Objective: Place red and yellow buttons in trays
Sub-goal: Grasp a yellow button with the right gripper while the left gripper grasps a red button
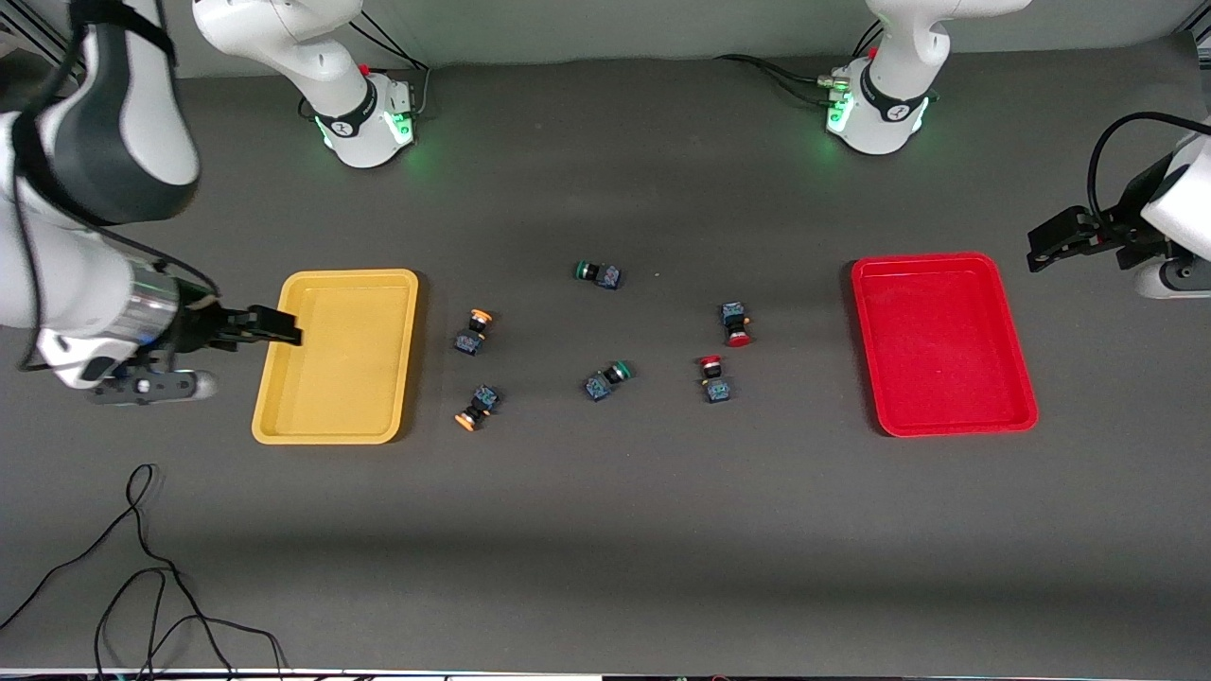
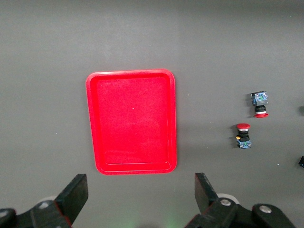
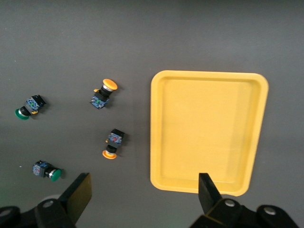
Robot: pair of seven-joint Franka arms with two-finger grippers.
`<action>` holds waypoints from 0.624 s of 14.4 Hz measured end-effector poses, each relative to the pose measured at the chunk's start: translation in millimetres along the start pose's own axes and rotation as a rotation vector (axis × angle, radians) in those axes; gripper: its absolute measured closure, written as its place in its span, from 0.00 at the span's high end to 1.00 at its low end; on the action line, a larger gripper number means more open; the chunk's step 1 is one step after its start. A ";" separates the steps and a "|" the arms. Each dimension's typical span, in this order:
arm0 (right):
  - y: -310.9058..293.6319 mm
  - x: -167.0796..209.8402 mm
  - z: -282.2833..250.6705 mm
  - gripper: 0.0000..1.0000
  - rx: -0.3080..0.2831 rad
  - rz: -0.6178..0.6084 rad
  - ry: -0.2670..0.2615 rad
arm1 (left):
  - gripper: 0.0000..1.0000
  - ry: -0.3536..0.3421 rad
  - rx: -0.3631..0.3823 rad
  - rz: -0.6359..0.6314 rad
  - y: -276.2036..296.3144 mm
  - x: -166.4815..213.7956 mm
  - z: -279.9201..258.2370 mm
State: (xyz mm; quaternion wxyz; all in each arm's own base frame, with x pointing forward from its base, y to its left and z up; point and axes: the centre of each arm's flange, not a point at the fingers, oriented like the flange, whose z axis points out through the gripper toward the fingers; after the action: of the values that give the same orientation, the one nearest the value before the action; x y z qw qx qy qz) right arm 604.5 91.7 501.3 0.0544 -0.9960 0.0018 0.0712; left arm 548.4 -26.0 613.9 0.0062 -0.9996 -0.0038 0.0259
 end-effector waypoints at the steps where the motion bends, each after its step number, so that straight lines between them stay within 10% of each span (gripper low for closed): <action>1: -9.7 0.4 4.5 1.00 -0.004 0.012 -0.003 | 1.00 -0.004 0.000 0.003 1.6 0.2 1.1; 9: -90.8 -12.4 126.4 1.00 -0.047 0.100 0.007 | 1.00 -0.035 -0.015 -0.034 64.7 -1.9 29.3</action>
State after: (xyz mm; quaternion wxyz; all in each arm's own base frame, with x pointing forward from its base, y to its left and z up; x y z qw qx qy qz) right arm 575.4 195.7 388.5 0.0275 -0.9959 0.0501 0.0702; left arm 545.4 -90.3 584.0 -0.0010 -0.9988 -0.0211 0.0431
